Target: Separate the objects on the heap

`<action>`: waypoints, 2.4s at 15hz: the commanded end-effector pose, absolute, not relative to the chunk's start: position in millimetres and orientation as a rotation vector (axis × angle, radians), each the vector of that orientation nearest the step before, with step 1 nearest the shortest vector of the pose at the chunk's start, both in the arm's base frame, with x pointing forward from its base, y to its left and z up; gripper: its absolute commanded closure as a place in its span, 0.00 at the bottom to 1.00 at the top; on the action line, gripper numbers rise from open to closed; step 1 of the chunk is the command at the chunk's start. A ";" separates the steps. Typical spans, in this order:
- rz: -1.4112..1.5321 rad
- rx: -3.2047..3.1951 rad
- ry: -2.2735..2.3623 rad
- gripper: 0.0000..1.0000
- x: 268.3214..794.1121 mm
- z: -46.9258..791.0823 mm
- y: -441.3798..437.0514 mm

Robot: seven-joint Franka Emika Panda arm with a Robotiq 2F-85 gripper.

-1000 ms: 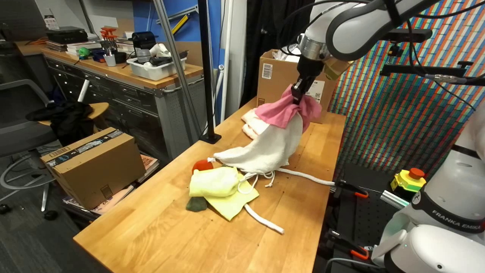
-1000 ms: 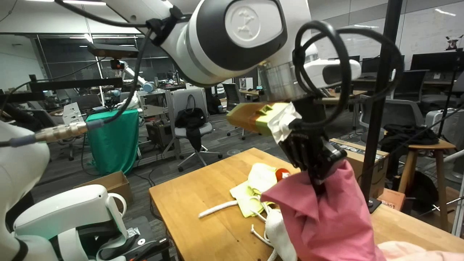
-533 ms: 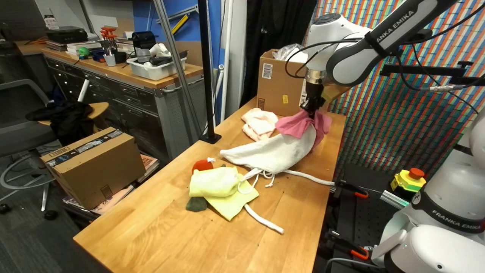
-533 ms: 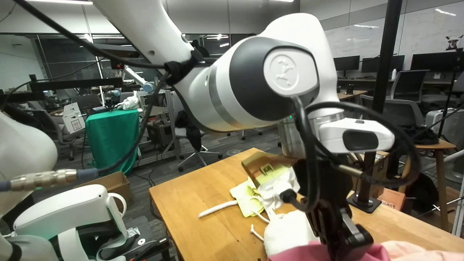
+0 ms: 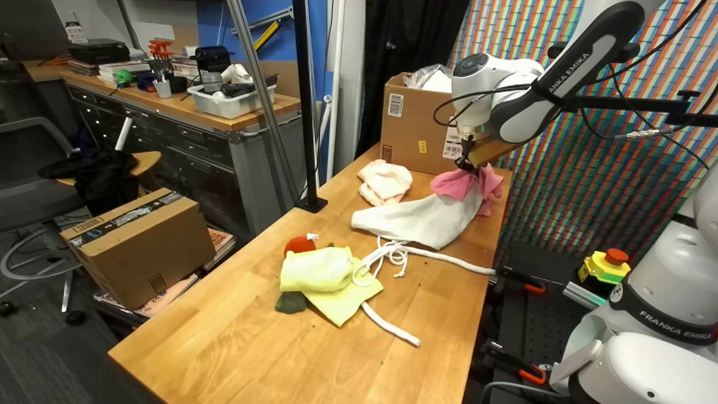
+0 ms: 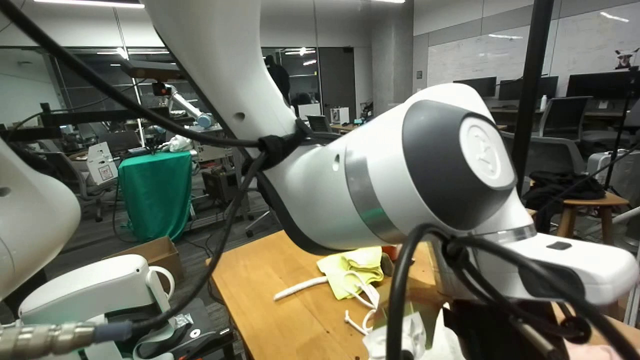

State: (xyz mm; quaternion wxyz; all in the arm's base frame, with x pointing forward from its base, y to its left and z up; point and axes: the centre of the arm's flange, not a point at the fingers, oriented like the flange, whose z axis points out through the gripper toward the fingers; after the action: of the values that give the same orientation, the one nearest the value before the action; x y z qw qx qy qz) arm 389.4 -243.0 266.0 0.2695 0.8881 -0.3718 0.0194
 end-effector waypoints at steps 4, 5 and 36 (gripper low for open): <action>0.125 2.101 -1.202 0.98 403.1 243.4 -285.9; 0.136 2.067 -1.217 0.98 405.4 240.5 -289.4; 0.047 3.028 -0.298 0.00 483.6 205.6 -136.2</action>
State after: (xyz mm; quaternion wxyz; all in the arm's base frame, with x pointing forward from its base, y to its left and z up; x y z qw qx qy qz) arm 459.4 -111.2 209.3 0.1077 0.9850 -0.1263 0.0471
